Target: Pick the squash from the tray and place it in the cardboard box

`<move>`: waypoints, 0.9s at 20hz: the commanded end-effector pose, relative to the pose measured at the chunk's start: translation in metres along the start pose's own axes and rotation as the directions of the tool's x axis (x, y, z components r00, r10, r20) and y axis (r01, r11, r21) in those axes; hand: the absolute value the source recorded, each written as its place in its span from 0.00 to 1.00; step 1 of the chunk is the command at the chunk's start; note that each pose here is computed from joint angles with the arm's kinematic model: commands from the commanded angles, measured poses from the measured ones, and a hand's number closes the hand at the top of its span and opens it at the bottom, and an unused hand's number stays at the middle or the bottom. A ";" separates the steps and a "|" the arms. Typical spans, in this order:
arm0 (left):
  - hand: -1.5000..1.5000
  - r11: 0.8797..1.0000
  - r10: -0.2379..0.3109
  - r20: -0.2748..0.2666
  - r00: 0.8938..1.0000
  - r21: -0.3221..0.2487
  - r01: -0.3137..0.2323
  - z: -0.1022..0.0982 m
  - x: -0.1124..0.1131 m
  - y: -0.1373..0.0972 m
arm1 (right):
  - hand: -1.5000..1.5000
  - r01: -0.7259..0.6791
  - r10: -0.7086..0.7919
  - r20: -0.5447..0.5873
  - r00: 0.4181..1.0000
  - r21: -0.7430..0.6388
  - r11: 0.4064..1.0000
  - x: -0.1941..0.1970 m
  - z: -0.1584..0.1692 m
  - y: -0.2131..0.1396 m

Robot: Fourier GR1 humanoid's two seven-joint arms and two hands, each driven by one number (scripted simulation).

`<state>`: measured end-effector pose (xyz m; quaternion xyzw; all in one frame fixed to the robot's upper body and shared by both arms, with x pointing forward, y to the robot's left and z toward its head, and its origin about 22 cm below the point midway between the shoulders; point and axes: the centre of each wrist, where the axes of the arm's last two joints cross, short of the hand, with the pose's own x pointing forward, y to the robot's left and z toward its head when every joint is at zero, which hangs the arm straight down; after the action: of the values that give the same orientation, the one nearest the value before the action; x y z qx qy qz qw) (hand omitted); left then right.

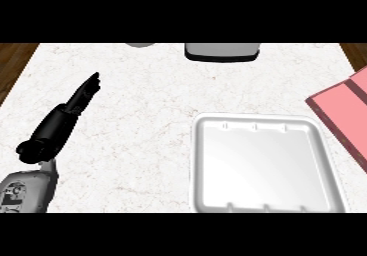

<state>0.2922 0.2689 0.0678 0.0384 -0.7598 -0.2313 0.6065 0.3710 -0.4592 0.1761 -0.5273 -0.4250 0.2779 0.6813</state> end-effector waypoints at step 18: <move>0.50 1.000 0.014 -0.008 1.000 0.009 -0.014 -0.001 -0.004 -0.006 | 0.00 0.741 -0.721 0.281 0.633 0.051 0.670 -0.045 -0.011 0.003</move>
<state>0.2952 0.2652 0.0651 0.0410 -0.7579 -0.2283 0.6098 0.3567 -0.5010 0.1604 -0.3510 -0.6150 0.1830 0.6820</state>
